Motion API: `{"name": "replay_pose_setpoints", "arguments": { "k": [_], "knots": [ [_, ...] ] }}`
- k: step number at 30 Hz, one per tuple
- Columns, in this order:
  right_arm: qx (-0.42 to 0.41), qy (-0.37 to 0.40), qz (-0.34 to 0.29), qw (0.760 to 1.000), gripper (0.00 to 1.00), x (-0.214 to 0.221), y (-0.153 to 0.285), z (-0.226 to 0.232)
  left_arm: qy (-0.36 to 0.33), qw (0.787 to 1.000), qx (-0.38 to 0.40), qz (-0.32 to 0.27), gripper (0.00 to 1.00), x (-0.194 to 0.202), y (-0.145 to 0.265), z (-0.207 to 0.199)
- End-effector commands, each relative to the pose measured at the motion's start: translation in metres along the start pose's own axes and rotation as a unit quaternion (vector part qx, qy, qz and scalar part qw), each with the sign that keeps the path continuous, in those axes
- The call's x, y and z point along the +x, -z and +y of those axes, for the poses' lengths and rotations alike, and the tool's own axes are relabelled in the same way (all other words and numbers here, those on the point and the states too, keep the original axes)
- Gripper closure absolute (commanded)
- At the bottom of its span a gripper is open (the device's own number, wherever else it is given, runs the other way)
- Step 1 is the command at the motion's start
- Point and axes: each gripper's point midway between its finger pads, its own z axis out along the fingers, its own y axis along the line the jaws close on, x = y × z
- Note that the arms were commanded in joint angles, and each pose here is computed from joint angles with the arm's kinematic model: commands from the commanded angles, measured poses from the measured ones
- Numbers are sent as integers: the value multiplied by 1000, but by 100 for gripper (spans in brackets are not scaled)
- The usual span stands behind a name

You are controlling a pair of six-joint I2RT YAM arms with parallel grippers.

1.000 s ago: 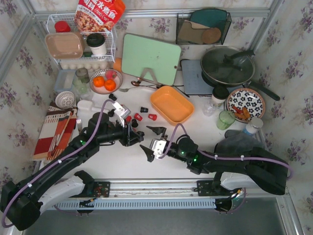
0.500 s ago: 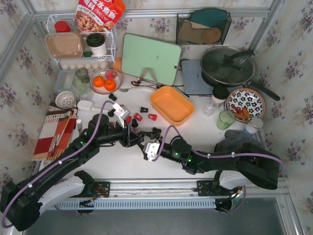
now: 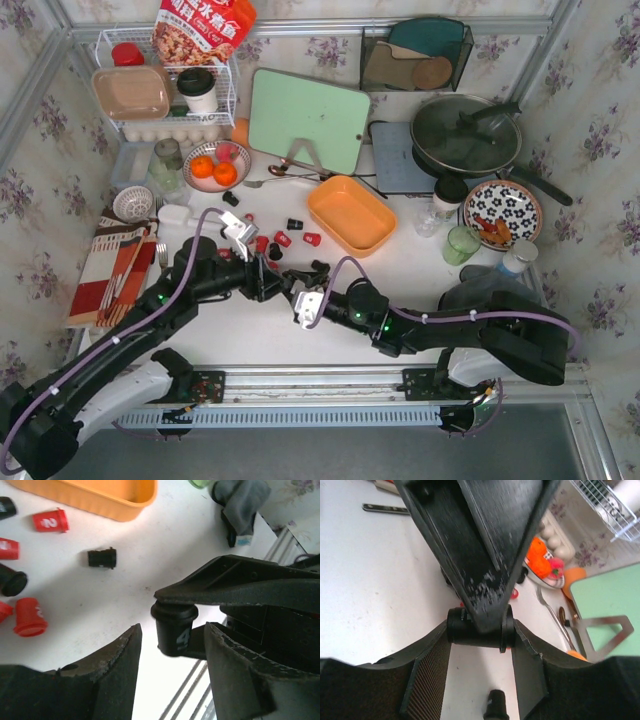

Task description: Mix the coffee capsules in the storage basket

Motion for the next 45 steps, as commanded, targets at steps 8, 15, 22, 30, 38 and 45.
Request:
{"name": "replay_pose_setpoints", "arguments": {
  "k": [8,15,22,30,38,45],
  "knots": [
    [124,-88,103,983,72,56,19,-49,29,975,-207,-72,34,-8,34,65],
    [261,-200,169,929,68,96,40,-109,71,946,-316,-34,34,16,46,102],
    [346,-306,242,853,58,143,59,-141,79,941,-328,-21,34,18,40,108],
    [370,-376,307,792,43,185,72,-140,79,937,-339,-20,34,19,44,111],
    [362,-393,327,779,21,196,74,-135,78,934,-347,-24,34,22,51,112],
    [328,-370,321,808,26,160,60,-139,73,930,-358,-36,34,21,58,115]
  ]
}}
